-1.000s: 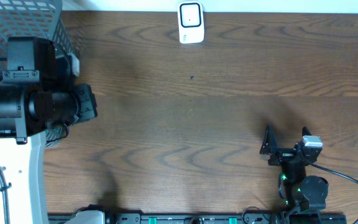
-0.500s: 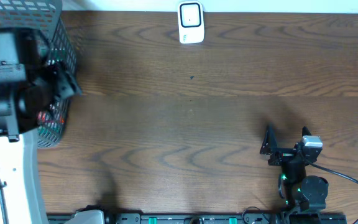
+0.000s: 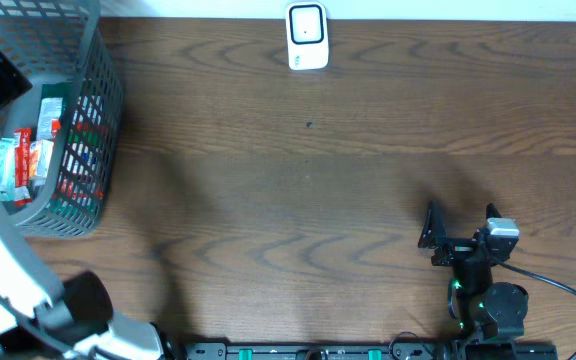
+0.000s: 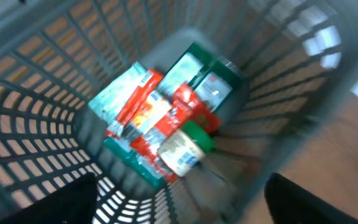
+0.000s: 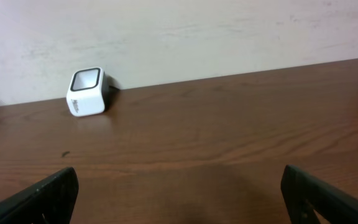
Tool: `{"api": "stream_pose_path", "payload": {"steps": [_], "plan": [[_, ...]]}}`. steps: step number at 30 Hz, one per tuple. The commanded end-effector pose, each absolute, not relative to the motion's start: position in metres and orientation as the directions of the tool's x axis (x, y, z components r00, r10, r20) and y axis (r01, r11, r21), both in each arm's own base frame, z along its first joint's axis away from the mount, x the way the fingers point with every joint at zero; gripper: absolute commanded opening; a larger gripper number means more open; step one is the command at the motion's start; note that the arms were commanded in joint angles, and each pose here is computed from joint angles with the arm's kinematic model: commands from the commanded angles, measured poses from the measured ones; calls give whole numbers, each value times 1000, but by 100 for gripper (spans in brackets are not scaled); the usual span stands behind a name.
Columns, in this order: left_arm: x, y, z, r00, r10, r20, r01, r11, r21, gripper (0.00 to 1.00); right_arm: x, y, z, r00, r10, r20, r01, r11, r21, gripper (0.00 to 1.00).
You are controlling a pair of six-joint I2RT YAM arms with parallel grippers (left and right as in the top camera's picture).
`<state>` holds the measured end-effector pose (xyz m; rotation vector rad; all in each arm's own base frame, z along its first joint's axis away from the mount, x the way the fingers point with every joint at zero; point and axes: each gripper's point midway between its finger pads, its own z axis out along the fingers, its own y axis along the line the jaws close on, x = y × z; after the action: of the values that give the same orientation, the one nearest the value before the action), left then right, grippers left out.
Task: Scan the item barcode
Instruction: 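Raise the left arm and move the left gripper over the basket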
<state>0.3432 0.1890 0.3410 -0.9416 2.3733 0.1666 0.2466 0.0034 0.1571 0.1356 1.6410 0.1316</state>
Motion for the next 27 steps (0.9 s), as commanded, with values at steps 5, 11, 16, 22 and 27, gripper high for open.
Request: {"api": "stream_pose_path", "payload": {"steps": [5, 11, 16, 22, 27], "plan": [[364, 213, 274, -716, -577, -394, -611, 790, -47, 91, 246, 2, 157, -74, 157, -985, 14, 988, 156, 99], [368, 216, 233, -772, -573, -277, -591, 806, -20, 91, 246, 2, 157, -74, 157, -985, 14, 988, 156, 99], [360, 212, 194, -797, -588, -135, -593, 805, -5, 91, 246, 2, 157, -74, 157, -985, 14, 988, 156, 99], [360, 208, 161, -809, -587, -38, -587, 809, 5, 91, 246, 2, 157, -74, 157, -985, 14, 988, 156, 99], [361, 197, 139, -821, -571, 15, -571, 821, 3, 91, 246, 2, 157, -74, 157, -985, 14, 988, 156, 99]]}}
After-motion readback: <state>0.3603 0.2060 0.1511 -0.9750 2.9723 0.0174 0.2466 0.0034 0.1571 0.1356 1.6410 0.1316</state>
